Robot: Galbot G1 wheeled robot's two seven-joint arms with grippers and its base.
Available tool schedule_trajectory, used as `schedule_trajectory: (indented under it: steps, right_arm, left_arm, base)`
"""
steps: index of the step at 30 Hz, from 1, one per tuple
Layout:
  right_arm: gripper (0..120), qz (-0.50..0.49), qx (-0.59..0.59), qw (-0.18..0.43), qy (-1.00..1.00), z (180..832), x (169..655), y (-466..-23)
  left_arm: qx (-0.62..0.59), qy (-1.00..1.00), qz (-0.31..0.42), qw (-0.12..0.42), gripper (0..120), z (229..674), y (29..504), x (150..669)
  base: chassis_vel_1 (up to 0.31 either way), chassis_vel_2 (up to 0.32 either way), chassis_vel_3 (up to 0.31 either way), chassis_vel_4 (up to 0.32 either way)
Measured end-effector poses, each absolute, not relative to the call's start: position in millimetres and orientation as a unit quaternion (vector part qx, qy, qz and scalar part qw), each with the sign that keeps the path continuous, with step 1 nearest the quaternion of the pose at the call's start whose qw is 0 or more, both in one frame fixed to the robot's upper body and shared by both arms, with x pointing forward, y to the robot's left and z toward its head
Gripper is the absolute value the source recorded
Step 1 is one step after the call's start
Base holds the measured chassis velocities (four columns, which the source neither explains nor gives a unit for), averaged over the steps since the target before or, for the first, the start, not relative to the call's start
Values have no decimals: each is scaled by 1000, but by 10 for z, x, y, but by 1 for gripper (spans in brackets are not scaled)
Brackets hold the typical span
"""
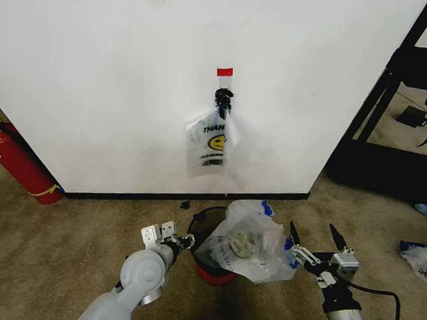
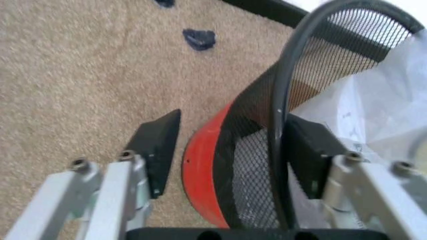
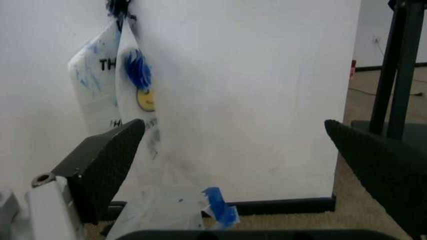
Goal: Pick up the garbage bag from the wall and place it over the trash bin.
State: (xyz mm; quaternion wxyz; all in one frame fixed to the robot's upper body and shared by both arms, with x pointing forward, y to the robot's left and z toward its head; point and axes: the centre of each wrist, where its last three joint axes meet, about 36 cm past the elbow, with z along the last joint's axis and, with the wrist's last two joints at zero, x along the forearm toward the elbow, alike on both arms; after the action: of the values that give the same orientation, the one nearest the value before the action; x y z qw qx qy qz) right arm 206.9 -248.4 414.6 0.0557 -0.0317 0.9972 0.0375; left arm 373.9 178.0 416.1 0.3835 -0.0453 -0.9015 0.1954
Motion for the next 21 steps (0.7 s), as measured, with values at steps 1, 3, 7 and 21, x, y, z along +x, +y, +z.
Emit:
schedule_trajectory:
  steps: [1, 3, 7, 21]
  right_arm:
    - [100, 37, -32, 56, 997, 4148, 2073, -2485]
    - [100, 37, -32, 57, 997, 4147, 2079, -2487]
    - [100, 38, -33, 57, 997, 4145, 2084, -2485]
    - [100, 96, 131, 70, 984, 4659, 2433, -2863]
  left_arm:
    - [-45, -903, 194, 381, 67, 4179, 1796, 3733]
    - [-43, -906, 190, 375, 76, 4223, 1828, 3722]
    - [-37, -916, 176, 359, 86, 4304, 1881, 3688]
    - [-196, -952, 41, 232, 100, 5450, 1748, 3315]
  base:
    - [0, 0, 0, 0]
    - [0, 0, 0, 0]
    - [0, 0, 0, 0]
    - [0, 0, 0, 0]
